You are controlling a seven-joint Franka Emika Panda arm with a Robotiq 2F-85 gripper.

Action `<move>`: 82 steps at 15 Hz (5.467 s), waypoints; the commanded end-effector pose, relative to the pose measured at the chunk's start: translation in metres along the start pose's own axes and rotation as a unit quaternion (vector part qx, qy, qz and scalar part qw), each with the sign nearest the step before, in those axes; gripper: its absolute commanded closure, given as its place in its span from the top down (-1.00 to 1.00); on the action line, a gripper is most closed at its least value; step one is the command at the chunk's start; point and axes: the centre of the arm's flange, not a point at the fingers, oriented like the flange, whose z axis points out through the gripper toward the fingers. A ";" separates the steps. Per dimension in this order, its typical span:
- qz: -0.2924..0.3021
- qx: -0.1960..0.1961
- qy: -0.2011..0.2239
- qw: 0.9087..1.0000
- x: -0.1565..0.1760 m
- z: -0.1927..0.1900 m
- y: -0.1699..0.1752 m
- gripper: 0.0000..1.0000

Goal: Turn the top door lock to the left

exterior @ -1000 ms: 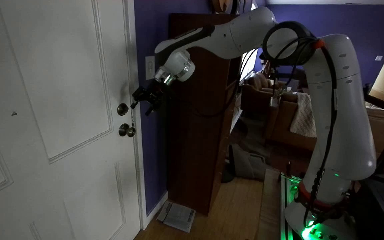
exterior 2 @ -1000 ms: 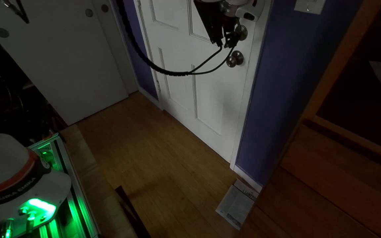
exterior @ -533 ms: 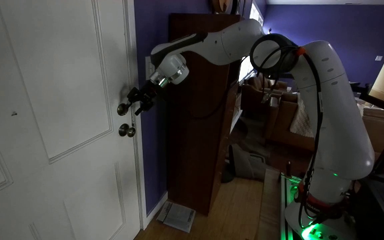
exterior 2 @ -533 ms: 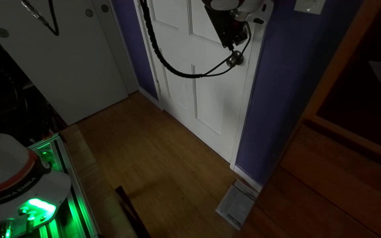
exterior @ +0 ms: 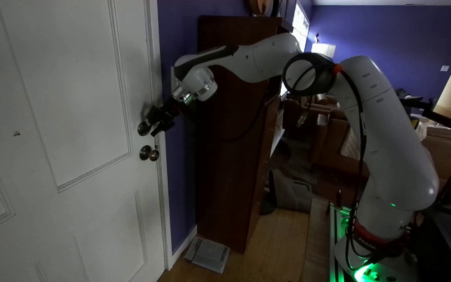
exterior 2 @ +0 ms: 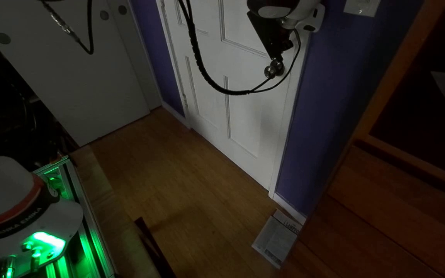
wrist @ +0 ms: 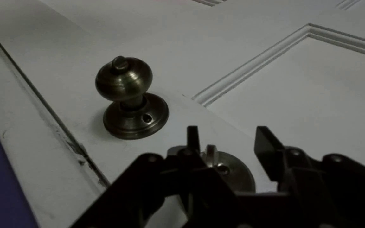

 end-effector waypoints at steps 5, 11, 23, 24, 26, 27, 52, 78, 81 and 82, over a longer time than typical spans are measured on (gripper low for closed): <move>-0.034 0.006 0.003 0.999 0.023 -0.001 0.015 -0.31; -0.064 -0.010 0.002 0.998 0.027 -0.005 0.009 -0.93; -0.246 -0.226 0.023 0.942 -0.005 0.009 -0.077 -0.93; -0.254 -0.246 0.030 0.935 -0.007 0.013 -0.083 -0.93; -0.270 -0.288 0.037 0.918 -0.014 0.017 -0.096 -0.93; -0.277 -0.308 0.042 0.909 -0.016 0.020 -0.102 -0.93; -0.339 -0.606 0.112 0.711 -0.047 0.104 -0.149 -0.23; -0.229 -0.402 0.016 0.886 0.002 0.041 -0.136 -1.00; -0.233 -0.410 0.028 0.881 0.003 0.042 -0.132 -1.00; -0.235 -0.415 0.030 0.878 0.003 0.041 -0.132 -1.00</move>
